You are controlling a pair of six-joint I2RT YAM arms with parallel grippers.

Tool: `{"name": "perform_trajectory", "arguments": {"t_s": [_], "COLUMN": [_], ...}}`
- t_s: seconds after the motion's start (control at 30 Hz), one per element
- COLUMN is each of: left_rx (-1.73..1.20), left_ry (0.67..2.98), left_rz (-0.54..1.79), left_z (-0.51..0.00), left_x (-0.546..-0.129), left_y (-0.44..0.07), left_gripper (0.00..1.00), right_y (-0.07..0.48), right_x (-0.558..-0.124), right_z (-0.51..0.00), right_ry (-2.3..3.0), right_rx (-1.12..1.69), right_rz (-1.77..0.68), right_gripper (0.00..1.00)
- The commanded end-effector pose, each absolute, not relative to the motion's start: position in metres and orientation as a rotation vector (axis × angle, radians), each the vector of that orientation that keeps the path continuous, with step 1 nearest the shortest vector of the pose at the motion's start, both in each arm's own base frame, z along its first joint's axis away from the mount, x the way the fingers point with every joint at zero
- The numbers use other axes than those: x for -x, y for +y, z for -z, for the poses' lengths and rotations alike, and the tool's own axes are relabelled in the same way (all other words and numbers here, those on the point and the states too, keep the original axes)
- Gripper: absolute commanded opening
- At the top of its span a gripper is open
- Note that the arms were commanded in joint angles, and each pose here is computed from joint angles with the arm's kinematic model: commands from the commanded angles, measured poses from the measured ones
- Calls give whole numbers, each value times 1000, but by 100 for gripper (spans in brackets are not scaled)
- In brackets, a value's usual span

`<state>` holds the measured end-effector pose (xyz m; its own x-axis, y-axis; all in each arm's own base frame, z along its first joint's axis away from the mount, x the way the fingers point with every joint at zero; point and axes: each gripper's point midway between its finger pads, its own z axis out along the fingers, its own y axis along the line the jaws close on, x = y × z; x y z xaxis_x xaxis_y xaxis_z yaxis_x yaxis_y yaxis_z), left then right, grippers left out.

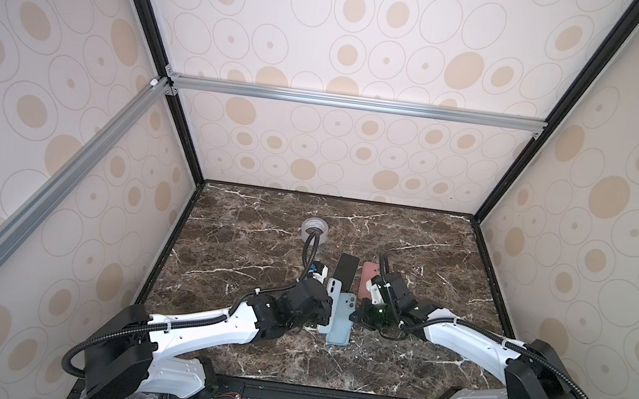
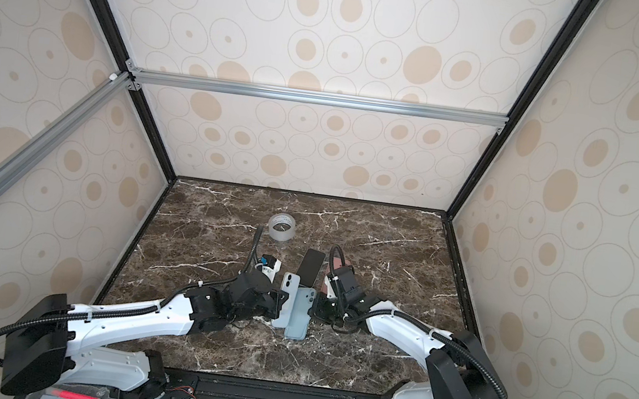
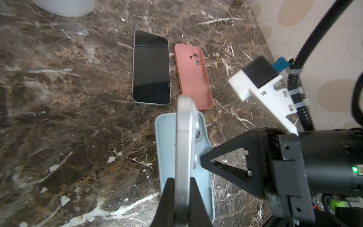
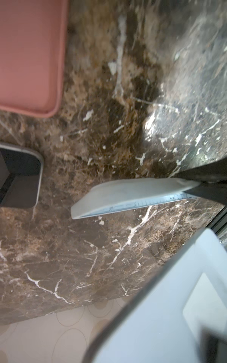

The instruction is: Take the phone out of the phone case

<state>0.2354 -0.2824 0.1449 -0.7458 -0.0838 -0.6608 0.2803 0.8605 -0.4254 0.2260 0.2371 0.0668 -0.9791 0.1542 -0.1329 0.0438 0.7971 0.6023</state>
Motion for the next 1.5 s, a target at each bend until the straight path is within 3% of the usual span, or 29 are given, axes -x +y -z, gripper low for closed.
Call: {"name": "perform_trajectory", "arguments": {"t_s": [0.0, 0.17, 0.43, 0.93, 1.13, 1.47], "left_rx": [-113, -102, -120, -119, -124, -66], "left_ry": [2261, 2273, 2306, 2351, 2361, 2354], "left_rz": [545, 445, 393, 336, 338, 257], "left_z": [-168, -165, -155, -141, -139, -143], "left_x": [-254, -262, -268, -267, -268, -273], "left_y": [-263, -249, -250, -246, -248, -237], "left_gripper": [6, 0, 0, 0, 0, 0], "right_y": [225, 205, 183, 175, 170, 161], "right_x": [-210, -192, -184, -207, -209, -203], "right_z": [-65, -54, -47, -35, -34, -32], "right_ry": [2903, 2963, 2961, 2957, 2967, 3003], "right_rx": [-193, -282, -393, -422, -403, -391], "right_rz": [-968, -949, -930, -830, -775, -698], "right_gripper": [0, 0, 0, 0, 13, 50]}}
